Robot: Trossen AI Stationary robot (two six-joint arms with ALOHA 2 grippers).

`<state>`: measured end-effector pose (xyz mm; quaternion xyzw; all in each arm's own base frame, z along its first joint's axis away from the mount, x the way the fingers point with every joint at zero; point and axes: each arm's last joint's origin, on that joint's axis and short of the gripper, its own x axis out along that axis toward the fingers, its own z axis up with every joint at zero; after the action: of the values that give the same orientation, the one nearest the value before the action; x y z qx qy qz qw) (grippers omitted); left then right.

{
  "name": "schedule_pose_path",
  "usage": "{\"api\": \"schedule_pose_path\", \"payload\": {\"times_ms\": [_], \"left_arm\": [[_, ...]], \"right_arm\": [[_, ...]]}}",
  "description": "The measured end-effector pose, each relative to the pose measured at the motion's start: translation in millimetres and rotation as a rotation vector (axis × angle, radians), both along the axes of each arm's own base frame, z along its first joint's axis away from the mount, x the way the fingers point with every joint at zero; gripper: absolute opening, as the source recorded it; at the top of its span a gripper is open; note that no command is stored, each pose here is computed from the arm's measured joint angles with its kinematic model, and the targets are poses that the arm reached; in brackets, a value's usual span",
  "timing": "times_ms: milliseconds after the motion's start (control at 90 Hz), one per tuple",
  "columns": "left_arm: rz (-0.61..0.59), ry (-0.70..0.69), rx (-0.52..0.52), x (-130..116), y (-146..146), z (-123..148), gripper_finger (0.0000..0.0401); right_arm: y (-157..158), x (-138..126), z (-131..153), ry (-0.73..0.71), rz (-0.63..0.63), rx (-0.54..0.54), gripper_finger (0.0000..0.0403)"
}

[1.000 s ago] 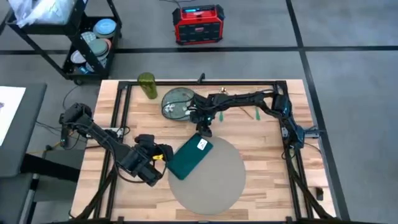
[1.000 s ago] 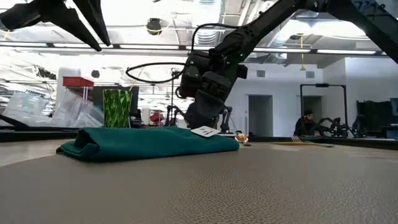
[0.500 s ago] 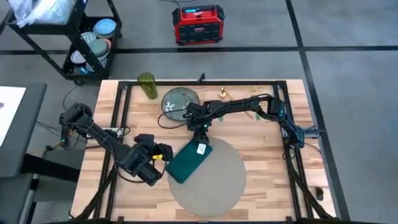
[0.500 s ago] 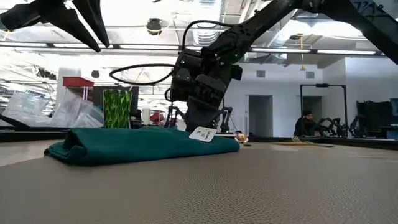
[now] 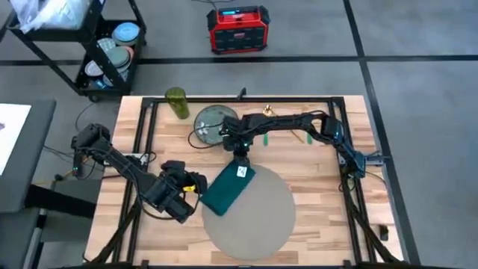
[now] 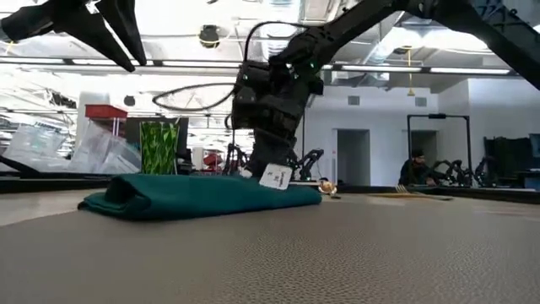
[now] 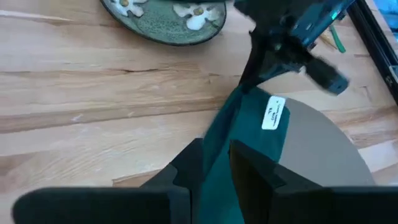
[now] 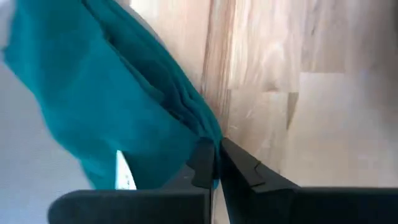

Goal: Set table place
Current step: Put the green napkin on the gray table mat

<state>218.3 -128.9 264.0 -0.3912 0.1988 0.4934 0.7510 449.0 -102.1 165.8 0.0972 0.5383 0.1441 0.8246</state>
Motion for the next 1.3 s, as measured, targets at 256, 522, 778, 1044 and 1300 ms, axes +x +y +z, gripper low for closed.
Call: {"api": "schedule_pose_path", "payload": {"times_ms": [256, 522, 778, 1044, 1300], "left_arm": [[-0.008, 0.006, 0.005, 0, 0, 0, 0.0062], [-0.035, 0.023, 0.018, 1, 0, 0, 0.0062], [-0.064, -0.014, -0.013, 2, -8, 0, 0.0062], [-0.117, 0.027, -0.101, -8, -23, -2, 0.0061], [-0.156, 0.043, -0.147, -25, -40, -3, 0.0061]], "right_arm": [[9, 7, 55, -0.002, 0.082, -0.107, 0.0000], [16, 13, 75, -0.046, 0.070, -0.136, 0.0000], [37, 15, 75, -0.031, 0.102, -0.084, 0.0000], [98, 15, 76, -0.008, 0.251, -0.034, 0.0000], [153, 8, 122, -0.064, 0.370, -0.105, 0.0000]]}}
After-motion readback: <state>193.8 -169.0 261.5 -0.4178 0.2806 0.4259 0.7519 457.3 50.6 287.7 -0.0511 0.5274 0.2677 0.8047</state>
